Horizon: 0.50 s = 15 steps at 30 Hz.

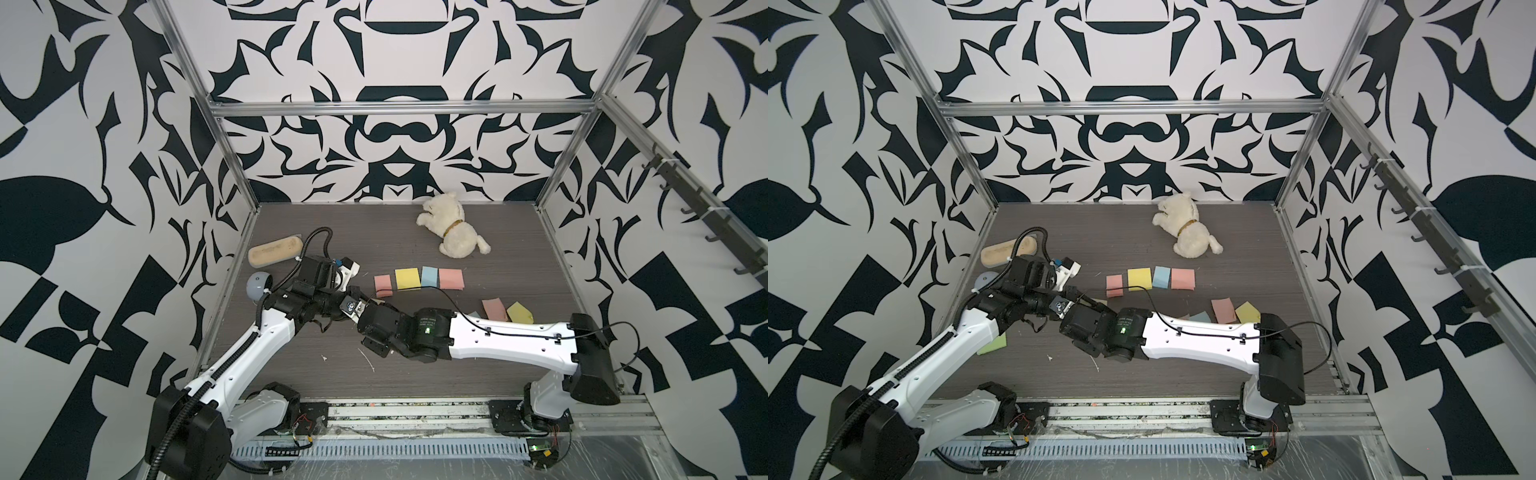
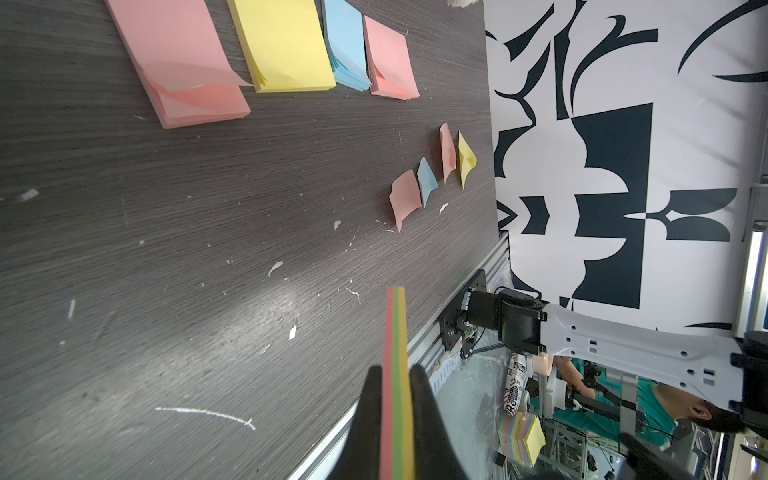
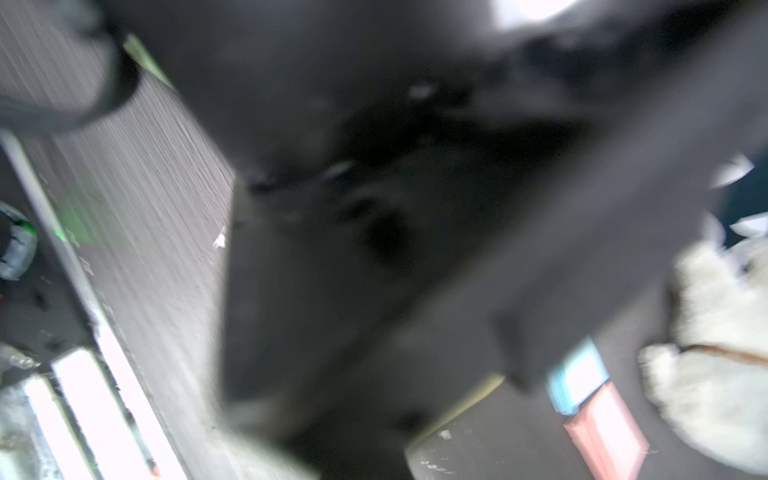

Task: Tear off pages from different memo pads
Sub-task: Tear off the paper from the memo pad.

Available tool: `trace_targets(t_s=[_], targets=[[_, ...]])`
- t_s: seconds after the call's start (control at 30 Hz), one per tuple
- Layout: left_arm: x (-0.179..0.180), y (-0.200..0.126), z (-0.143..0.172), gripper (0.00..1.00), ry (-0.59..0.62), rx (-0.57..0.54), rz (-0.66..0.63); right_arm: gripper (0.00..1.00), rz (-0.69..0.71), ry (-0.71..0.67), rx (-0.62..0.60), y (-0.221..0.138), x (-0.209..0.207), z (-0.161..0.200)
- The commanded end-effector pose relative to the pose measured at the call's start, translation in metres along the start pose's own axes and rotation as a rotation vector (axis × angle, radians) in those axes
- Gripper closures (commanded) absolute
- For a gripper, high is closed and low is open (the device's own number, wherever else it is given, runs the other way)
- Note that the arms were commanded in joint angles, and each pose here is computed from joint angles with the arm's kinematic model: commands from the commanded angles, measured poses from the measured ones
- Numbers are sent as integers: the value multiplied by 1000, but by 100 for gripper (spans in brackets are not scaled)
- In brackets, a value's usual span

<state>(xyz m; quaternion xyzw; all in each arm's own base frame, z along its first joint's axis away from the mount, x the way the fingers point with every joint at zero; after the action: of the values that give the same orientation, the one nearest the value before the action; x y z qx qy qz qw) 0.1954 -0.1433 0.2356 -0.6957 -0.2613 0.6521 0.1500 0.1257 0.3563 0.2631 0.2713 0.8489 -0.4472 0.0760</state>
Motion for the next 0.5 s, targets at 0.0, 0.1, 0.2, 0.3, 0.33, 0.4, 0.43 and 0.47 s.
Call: trace_targets(t_s=[0.0,0.1,0.2,0.3,0.33,0.4,0.43,0.47], targets=[[-3,-2,2,88,7,15,26,100,97,-16,-65,-22,-17,-14],[-6,-10,-2,63,16,-30,46,100,97,-53,-75,-28,-20,-15],[-12,-22,-6,51,39,-97,97,100,104,-71,-70,-31,-24,-15],[-12,-36,-3,42,67,-185,134,100,110,-65,-78,-35,-32,-15],[-11,-39,-1,39,83,-215,141,100,111,-61,-79,-35,-34,-15],[-8,-43,5,33,109,-257,150,100,108,-55,-83,-38,-40,-14],[-7,-44,8,29,125,-280,159,100,105,-52,-85,-40,-43,-14],[-5,-45,10,27,137,-295,166,100,101,-51,-83,-41,-45,-14]])
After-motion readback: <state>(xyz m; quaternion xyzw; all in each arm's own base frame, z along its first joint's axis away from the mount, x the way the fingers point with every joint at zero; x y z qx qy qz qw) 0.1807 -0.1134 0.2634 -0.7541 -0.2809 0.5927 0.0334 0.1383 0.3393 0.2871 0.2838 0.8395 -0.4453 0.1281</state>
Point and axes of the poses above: each gripper's point midway between its finger pads, its own y axis out along the fingers, its own x axis along the line the jaws close on, z = x × y, the point moved 10 cm from there along -y, back along the fingers, and after that the axes turned 12 degrees about -y, right-handed, at the moved point
